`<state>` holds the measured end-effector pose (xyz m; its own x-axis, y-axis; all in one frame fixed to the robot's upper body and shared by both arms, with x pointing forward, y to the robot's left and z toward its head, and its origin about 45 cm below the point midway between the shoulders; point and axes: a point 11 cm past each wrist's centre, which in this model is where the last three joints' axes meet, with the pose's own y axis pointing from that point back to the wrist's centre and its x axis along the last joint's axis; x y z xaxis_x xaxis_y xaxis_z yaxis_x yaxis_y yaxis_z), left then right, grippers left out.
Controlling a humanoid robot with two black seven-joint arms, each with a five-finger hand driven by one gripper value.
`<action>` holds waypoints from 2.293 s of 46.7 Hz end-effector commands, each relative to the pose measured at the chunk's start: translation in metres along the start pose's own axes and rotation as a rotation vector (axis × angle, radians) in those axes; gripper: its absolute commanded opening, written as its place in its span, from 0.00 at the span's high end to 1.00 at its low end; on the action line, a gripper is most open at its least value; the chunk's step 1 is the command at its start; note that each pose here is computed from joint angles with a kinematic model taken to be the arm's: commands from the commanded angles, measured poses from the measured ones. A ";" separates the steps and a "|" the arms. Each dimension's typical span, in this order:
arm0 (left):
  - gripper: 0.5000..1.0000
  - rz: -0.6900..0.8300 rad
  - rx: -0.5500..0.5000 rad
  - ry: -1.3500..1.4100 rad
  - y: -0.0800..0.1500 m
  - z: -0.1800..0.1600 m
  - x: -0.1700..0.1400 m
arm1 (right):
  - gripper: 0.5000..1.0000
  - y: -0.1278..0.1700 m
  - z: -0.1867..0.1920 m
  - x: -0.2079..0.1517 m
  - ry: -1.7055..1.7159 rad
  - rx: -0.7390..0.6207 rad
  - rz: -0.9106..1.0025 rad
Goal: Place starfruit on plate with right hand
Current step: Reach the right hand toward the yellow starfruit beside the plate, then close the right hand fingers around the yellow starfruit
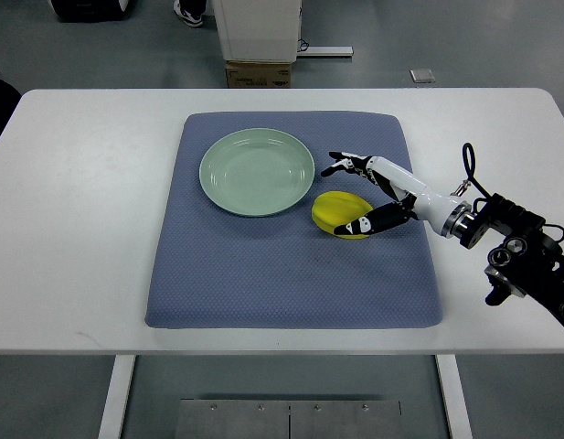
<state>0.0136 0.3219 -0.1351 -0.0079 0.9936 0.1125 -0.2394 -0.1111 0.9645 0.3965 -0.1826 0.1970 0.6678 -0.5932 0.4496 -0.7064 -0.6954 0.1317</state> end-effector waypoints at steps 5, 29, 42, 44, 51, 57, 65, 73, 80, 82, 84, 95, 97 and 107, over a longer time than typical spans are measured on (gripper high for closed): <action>0.00 0.000 0.000 0.000 0.000 0.000 0.000 | 0.01 0.001 0.006 -0.003 0.033 -0.023 -0.013; 0.00 0.001 0.001 0.002 0.000 -0.001 0.000 | 0.10 0.009 0.031 0.006 0.071 -0.103 0.036; 0.00 0.001 0.000 0.001 0.000 0.000 0.000 | 0.22 0.012 0.041 0.009 0.074 -0.132 0.051; 0.00 0.000 0.000 0.000 0.000 0.000 0.000 | 0.25 0.013 0.042 0.009 0.074 -0.136 0.053; 0.00 0.000 0.000 0.000 0.000 0.000 0.000 | 0.36 0.015 0.048 0.011 0.075 -0.153 0.057; 0.00 0.000 0.000 0.000 0.000 0.000 0.000 | 0.44 0.015 0.048 0.012 0.076 -0.154 0.059; 0.00 0.000 0.000 -0.002 0.000 0.000 0.000 | 0.60 0.014 0.047 0.012 0.076 -0.152 0.061; 0.00 0.000 0.000 0.000 0.000 -0.001 0.000 | 0.76 0.014 0.047 0.012 0.076 -0.151 0.061; 0.00 0.000 0.000 0.000 0.000 0.000 0.000 | 0.90 0.014 0.046 0.012 0.077 -0.149 0.061; 0.00 0.000 0.000 0.000 0.000 0.000 0.000 | 0.93 0.013 0.046 0.012 0.077 -0.148 0.061; 0.00 0.000 0.000 0.000 0.000 0.000 0.000 | 0.98 0.014 0.046 0.012 0.077 -0.149 0.061; 0.00 0.000 0.000 0.000 0.000 0.000 0.000 | 1.00 0.012 0.045 0.010 0.069 -0.144 0.060; 0.00 0.000 0.000 0.000 0.000 0.000 0.000 | 1.00 0.012 0.045 0.011 0.068 -0.145 0.060; 0.00 0.000 0.000 0.000 0.000 0.000 0.000 | 1.00 0.012 0.044 0.016 0.052 -0.146 0.078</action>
<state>0.0137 0.3219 -0.1351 -0.0080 0.9936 0.1126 -0.2395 -0.1112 0.9645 0.4072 -0.2178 0.1652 0.6035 -0.6125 0.5105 -0.7811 -0.5829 0.2239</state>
